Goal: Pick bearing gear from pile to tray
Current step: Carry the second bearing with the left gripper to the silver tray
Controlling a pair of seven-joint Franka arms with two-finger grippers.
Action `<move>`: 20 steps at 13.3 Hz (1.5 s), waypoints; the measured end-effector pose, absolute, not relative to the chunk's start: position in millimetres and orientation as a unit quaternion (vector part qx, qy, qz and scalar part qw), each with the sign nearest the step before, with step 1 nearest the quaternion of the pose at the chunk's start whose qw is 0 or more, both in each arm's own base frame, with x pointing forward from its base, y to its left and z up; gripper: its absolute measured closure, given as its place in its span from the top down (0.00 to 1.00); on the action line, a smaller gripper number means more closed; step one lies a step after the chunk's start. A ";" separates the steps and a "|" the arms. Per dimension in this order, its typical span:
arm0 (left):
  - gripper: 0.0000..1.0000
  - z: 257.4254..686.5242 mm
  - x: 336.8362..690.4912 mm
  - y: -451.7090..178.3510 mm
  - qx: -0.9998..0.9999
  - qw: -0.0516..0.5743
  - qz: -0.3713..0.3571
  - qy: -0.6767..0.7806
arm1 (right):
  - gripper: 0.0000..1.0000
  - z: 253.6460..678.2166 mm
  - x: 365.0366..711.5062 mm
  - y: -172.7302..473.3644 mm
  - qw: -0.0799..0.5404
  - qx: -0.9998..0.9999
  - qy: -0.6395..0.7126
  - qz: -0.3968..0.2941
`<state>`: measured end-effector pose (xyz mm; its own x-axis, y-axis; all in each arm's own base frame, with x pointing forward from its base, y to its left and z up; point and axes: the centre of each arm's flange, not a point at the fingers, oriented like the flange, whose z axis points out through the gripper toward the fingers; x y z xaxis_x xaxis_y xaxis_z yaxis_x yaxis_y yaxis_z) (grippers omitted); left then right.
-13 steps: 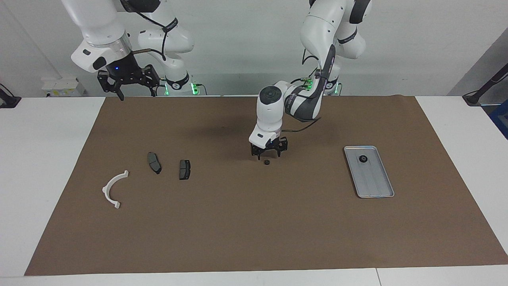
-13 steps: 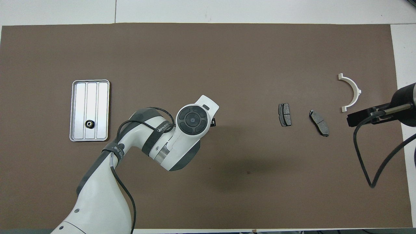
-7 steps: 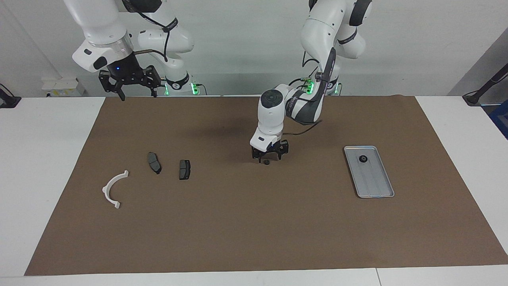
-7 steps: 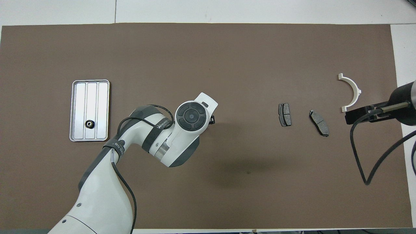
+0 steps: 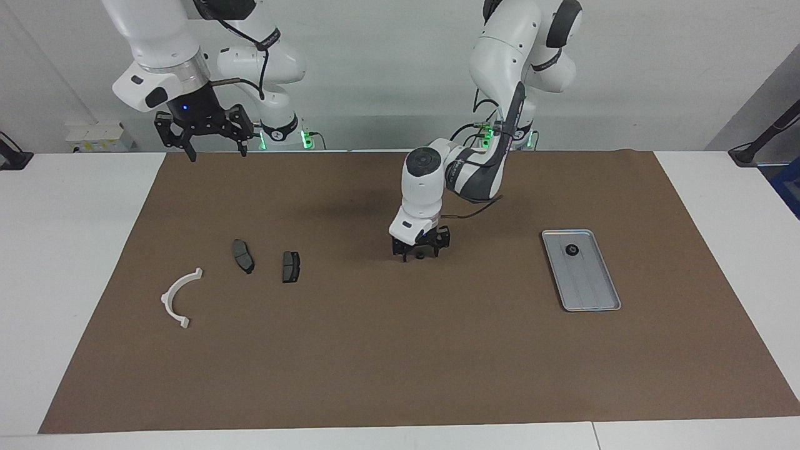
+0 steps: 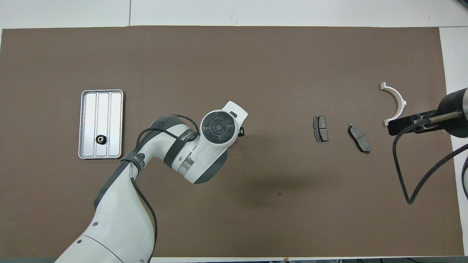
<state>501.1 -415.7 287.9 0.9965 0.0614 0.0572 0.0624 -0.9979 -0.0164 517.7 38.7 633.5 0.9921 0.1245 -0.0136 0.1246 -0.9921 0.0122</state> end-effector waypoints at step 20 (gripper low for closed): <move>0.24 347.8 578.7 -308.6 -0.999 0.024 0.000 -0.025 | 1.00 633.2 518.1 40.4 0.007 0.999 0.043 -0.006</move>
<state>578.7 -308.6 347.8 0.9988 0.0496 0.0016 0.0496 -0.9976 -0.0482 518.1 40.4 633.2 0.9963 0.0850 -0.0121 0.0851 -0.9963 0.0125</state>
